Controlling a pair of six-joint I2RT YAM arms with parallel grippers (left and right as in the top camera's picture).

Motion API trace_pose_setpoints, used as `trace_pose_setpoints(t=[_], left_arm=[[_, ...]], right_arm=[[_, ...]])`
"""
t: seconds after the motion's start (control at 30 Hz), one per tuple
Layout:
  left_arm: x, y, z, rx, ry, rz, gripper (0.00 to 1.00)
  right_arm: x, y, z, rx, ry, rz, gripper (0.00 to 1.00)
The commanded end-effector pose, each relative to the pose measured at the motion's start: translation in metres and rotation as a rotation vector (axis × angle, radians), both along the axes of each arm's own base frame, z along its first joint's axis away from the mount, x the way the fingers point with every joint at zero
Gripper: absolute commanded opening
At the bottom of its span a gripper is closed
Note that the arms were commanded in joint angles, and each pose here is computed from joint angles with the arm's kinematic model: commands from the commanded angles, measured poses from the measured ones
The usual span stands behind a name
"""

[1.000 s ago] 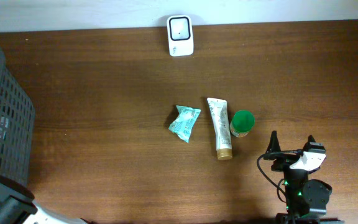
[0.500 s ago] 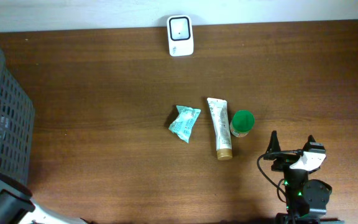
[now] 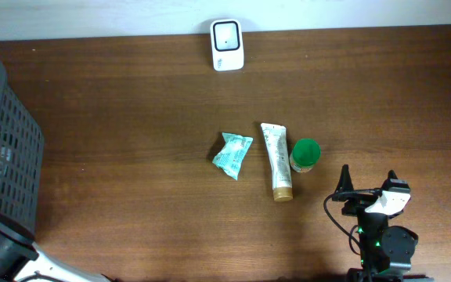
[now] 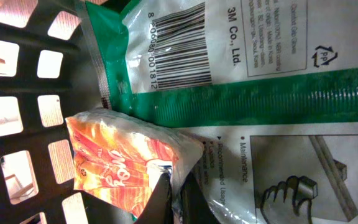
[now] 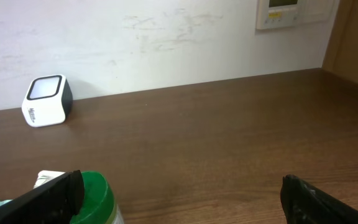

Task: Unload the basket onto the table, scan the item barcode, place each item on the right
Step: 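Reach left gripper into basket and grasp the orange tissue pack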

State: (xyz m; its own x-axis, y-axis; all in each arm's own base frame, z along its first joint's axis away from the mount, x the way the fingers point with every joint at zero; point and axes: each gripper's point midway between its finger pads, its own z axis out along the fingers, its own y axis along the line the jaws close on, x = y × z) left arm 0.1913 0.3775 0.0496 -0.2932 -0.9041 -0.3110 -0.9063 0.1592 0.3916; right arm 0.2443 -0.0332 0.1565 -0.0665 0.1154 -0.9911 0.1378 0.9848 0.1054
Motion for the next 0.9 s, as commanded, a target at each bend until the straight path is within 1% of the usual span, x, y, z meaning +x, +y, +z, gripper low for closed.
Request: trace_pose_setpoints(t=[0.0,0.07,0.17,0.23,0.33,0.43,0.57,0.63,0.73,0.87], left_arm=[[-0.003,-0.002,-0.002,-0.020,0.018,0.003,0.00],[0.001,-0.003,0.005,-0.027,0.001,0.000,0.00],[0.013,0.001,0.033,-0.002,-0.049,-0.012,0.00],[0.020,0.004,0.054,0.023,-0.096,-0.018,0.00],[0.036,0.004,0.088,0.060,-0.212,-0.039,0.00],[0.043,0.001,0.106,0.091,-0.258,-0.058,0.00],[0.052,-0.006,0.113,0.099,-0.269,-0.085,0.00],[0.061,-0.012,0.116,0.102,-0.279,-0.111,0.00],[0.081,-0.021,0.139,0.155,-0.321,-0.161,0.00],[0.107,-0.031,0.195,0.255,-0.423,-0.225,0.00]], right_arm=[[-0.001,-0.003,-0.003,0.000,0.007,-0.018,0.98],[-0.001,-0.003,-0.003,0.000,0.007,-0.018,0.98],[-0.001,-0.003,-0.003,0.000,0.007,-0.018,0.98],[-0.001,-0.003,-0.003,0.000,0.007,-0.018,0.98],[-0.001,-0.003,-0.003,0.000,0.007,-0.018,0.98],[-0.001,-0.003,-0.003,0.000,0.007,-0.018,0.98],[-0.001,-0.003,-0.003,0.000,0.007,-0.018,0.98],[-0.001,-0.003,-0.003,0.000,0.007,-0.018,0.98],[-0.001,-0.003,-0.003,0.000,0.007,-0.018,0.98],[-0.001,-0.003,-0.003,0.000,0.007,-0.018,0.98]])
